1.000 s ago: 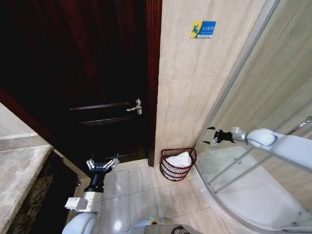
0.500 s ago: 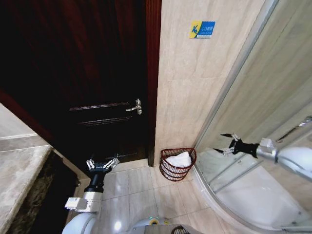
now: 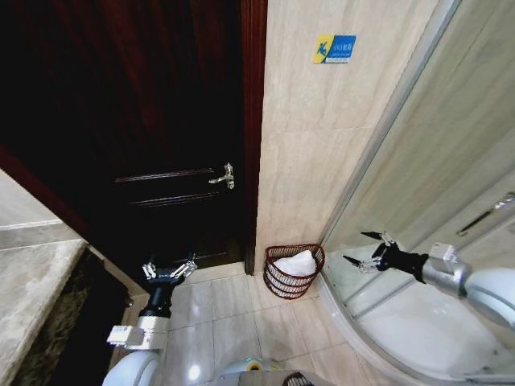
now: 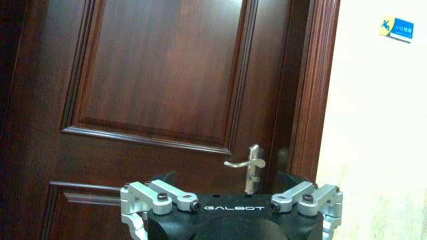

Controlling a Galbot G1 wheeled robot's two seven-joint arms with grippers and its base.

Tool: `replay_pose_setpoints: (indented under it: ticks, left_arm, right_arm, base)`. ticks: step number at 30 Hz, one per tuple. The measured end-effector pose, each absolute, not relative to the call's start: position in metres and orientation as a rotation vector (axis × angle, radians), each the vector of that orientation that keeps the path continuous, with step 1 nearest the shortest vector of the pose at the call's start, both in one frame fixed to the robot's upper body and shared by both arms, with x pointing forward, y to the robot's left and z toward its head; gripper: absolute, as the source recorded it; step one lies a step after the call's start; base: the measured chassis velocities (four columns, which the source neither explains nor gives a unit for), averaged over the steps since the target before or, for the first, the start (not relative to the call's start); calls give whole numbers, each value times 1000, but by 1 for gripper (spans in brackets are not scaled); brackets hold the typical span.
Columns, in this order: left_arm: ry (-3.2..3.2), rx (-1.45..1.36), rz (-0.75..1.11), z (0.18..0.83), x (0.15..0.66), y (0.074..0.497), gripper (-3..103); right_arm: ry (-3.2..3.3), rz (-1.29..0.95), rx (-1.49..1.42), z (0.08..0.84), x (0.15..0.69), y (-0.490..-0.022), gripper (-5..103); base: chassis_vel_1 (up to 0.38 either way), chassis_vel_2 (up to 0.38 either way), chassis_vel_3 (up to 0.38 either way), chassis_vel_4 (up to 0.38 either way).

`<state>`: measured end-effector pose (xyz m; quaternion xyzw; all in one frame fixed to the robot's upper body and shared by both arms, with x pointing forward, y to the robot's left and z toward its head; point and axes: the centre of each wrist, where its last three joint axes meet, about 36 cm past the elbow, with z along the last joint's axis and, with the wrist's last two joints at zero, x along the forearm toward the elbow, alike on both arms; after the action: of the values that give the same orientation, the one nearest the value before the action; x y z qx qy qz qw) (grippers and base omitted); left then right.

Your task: Discard the used towel into the hamper.

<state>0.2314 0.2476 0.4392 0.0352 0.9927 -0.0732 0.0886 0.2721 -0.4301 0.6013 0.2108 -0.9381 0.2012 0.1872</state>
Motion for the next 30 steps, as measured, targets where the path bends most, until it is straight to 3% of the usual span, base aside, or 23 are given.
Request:
replay_pose_setpoints:
  ticks: [11, 30]
  left_arm:
    - [2954, 105, -218, 439, 231, 248, 100]
    - [2954, 105, -218, 439, 231, 248, 100]
  right_arm:
    - [-2881, 219, 357, 573, 207, -401, 100]
    - [-3249, -141, 133, 490, 215, -334, 100]
  base:
    - [0, 0, 0, 0]
    - [0, 0, 0, 0]
